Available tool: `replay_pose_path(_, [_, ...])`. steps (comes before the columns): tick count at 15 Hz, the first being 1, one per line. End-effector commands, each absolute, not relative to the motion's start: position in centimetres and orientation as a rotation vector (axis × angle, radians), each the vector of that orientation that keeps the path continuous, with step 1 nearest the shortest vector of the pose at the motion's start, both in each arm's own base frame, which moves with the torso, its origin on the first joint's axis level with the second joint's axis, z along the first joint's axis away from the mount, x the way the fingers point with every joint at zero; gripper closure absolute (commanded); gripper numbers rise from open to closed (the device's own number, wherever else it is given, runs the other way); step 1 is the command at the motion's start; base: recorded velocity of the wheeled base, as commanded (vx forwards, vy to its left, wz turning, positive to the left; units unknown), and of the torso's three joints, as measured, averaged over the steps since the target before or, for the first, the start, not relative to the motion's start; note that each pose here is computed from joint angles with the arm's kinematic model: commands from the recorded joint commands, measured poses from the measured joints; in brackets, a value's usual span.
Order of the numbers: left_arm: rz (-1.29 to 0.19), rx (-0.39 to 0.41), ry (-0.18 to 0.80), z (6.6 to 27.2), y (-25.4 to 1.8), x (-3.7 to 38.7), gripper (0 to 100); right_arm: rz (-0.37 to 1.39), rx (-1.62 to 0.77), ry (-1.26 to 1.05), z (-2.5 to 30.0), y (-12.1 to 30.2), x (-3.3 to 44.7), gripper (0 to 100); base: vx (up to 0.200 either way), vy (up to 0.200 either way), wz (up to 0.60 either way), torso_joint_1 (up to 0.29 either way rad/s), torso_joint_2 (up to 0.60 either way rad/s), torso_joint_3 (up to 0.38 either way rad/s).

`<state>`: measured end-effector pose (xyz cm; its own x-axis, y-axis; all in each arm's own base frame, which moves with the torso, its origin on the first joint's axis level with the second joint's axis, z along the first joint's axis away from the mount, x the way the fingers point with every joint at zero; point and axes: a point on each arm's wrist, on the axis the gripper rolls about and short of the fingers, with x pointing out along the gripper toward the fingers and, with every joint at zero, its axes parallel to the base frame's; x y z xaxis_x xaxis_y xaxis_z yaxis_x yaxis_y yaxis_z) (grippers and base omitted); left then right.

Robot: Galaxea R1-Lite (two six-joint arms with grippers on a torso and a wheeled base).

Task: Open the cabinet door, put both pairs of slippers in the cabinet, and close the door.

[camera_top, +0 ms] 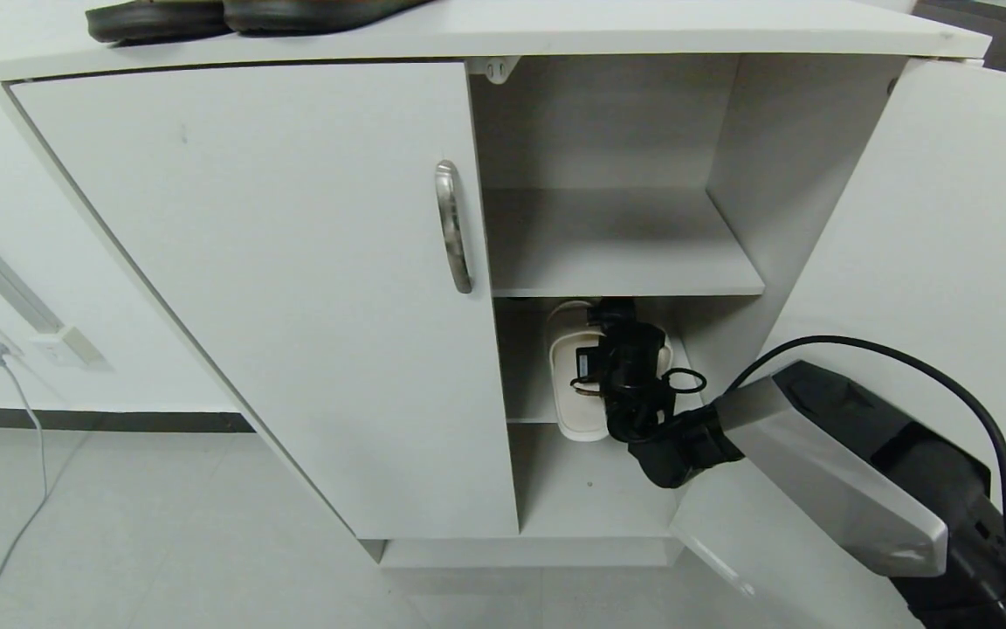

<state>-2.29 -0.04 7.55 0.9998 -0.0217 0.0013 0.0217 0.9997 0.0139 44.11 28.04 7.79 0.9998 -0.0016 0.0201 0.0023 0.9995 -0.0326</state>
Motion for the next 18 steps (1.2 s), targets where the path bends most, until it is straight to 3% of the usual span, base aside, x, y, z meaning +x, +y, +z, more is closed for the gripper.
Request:
replay_pose_path(1, [-0.021, 0.014, 0.000, 7.5, 0.0, -2.3, 100, -0.002, -0.031, -0.024, 8.2, 28.1, 44.3, 100, 0.000, 0.000, 0.00, 0.000, 0.00, 0.000])
replay_pose_path(14, [-0.020, 0.014, 0.000, 7.5, 0.0, -2.3, 100, 0.010, -0.055, 0.020, 7.1, 28.1, 44.4, 100, 0.000, 0.000, 0.00, 0.000, 0.00, 0.000])
replay_pose_path(15, [-0.020, 0.012, 0.000, 7.5, 0.0, -2.3, 100, 0.010, -0.055, 0.020, 7.1, 28.1, 44.4, 0, 0.000, 0.000, 0.00, 0.000, 0.00, 0.000])
replay_pose_path(18, [-0.020, 0.014, 0.000, 7.5, 0.0, -2.3, 100, 0.013, -0.070, 0.041, 6.6, 28.1, 43.9, 0, 0.000, 0.000, 0.00, 0.000, 0.00, 0.000])
